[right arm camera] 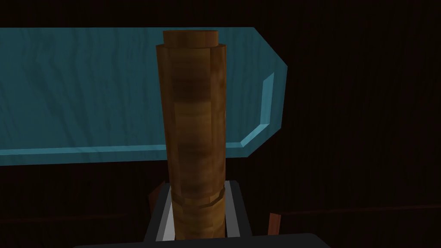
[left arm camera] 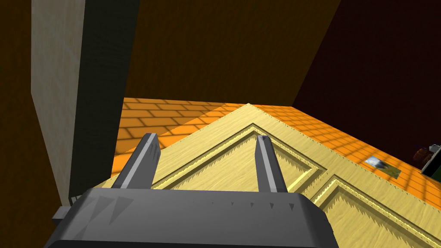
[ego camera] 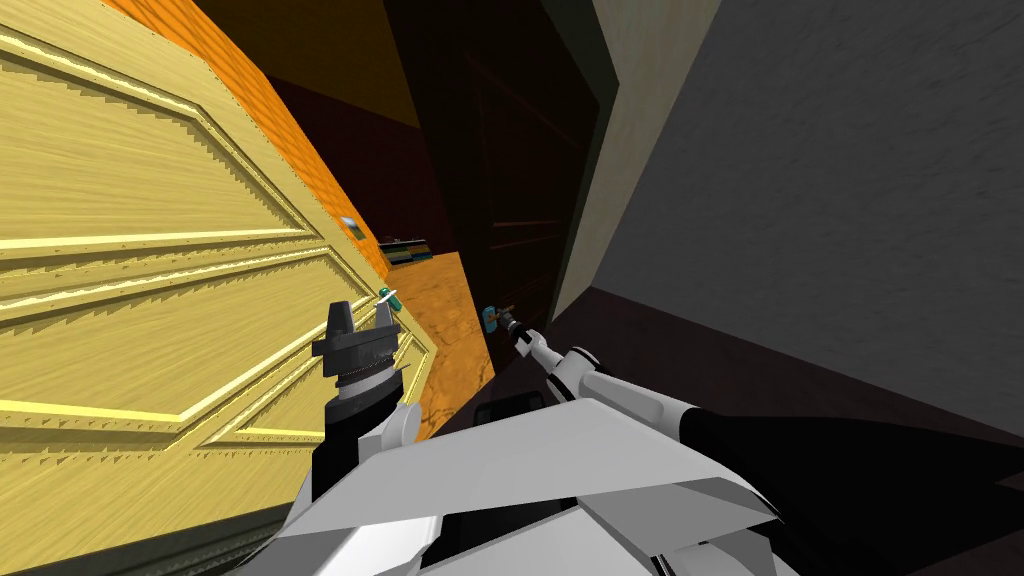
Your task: Push the door open
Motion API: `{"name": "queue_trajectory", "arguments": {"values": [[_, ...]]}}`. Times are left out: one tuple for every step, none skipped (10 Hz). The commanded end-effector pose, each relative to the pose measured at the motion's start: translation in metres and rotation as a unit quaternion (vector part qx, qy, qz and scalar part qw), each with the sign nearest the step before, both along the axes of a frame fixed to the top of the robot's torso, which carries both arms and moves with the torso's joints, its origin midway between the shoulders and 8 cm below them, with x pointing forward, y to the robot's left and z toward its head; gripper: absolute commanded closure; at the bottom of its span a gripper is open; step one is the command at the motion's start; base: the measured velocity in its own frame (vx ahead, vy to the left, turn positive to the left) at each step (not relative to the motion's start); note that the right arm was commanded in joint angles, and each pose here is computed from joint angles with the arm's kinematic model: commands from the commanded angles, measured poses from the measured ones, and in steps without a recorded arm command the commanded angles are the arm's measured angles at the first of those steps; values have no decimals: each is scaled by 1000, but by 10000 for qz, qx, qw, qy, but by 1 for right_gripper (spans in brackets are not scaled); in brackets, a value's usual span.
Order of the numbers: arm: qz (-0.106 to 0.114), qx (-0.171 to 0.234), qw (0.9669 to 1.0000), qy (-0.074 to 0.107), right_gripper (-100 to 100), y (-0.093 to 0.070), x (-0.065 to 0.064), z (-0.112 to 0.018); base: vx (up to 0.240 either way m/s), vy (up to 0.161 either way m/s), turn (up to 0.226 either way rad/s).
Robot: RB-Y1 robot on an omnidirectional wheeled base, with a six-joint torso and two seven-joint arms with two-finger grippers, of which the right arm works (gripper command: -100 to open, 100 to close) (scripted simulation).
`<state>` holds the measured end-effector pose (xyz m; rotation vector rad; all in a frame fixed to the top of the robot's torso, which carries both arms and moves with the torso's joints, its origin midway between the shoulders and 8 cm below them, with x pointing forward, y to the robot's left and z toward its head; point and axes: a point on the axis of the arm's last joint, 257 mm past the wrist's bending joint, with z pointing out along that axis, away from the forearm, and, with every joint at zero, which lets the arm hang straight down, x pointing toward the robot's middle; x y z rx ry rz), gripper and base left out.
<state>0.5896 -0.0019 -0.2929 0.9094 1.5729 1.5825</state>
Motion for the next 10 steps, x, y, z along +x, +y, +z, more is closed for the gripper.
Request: {"name": "queue_trajectory", "arguments": {"values": [[0,0,10000,-6,100,0,0,0,0,0,0],[-118,-35,9999,-9,100,-14,5,0,99,107,-24],[-118,-35,9999,-9,100,-14,5,0,101,122,-47],[-118,-35,9999,-9,100,-14,5,0,36,65,-14],[-225,-61,9997,-15,100,-26,9,-1,69,117,-19],[-267,-69,9996,-17,100,-31,11,-1,100,152,-37],[-355,-85,9993,-21,100,-40,14,-1,142,150,-50],[-403,-92,9991,-23,100,-45,16,-1,148,160,-42],[-403,-92,9991,-23,100,-45,16,-1,96,100,-17],[-551,-111,9984,-28,100,-60,20,0,109,99,-28]]}}
